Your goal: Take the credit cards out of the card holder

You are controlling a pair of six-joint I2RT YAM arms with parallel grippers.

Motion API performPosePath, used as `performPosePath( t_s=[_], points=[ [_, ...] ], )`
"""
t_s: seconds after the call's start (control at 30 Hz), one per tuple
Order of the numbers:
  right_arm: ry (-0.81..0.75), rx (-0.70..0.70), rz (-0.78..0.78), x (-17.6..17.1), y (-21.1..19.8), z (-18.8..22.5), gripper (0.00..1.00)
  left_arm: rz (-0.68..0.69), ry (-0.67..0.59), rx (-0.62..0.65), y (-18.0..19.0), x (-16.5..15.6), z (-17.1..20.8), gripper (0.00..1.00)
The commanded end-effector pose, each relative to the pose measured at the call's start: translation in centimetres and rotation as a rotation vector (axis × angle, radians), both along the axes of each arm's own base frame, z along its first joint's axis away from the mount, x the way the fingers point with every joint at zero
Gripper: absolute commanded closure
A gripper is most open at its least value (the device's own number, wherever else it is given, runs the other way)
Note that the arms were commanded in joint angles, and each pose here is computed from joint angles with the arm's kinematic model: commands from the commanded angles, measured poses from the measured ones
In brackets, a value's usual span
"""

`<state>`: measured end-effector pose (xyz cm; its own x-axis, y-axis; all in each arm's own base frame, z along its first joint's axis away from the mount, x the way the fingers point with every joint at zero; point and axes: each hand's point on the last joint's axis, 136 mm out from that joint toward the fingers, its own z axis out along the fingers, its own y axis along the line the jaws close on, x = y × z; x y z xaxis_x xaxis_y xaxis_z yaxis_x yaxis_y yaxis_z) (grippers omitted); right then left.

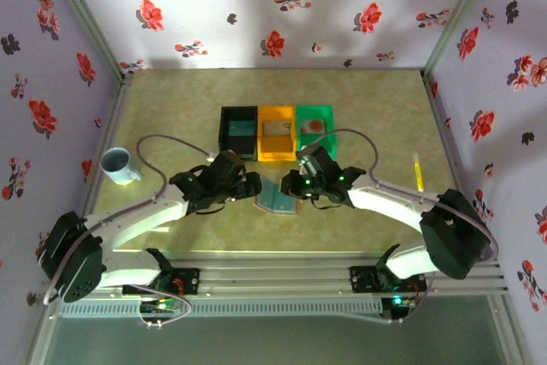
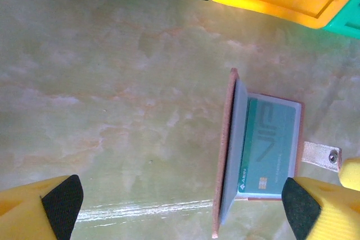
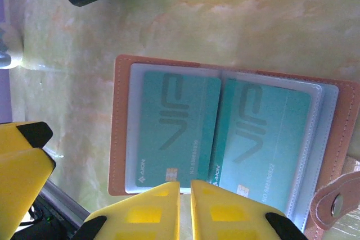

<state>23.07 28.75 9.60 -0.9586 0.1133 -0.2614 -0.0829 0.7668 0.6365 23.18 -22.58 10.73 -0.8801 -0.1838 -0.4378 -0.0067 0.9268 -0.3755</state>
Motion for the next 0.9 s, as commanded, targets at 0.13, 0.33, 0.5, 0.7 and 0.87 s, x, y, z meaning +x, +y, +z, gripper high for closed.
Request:
performPosePath(
  t_s=[0.13,0.33,0.5,0.7,0.87],
  points=[
    [0.012,-0.012,-0.043,0.7,-0.2,-1.0,0.88,-0.034,0.048,0.108,-0.1,-0.1,-0.4,0.07],
    [0.008,-0.038,-0.047,0.7,-0.5,-1.4,0.89,-0.052,0.082,0.168,-0.4,0.1,-0.9,0.16],
    [0.010,-0.048,-0.047,0.6,-0.7,-1.9,0.90,-0.068,0.090,0.191,-0.9,0.4,-0.9,0.28],
    [0.016,-0.060,-0.051,0.4,-1.0,-2.6,0.93,-0.064,0.068,0.179,-1.5,0.6,0.6,0.37],
    [0.012,-0.065,-0.059,0.2,-1.4,-2.9,0.94,-0.077,0.048,0.151,-3.0,0.4,1.4,0.47]
  ],
)
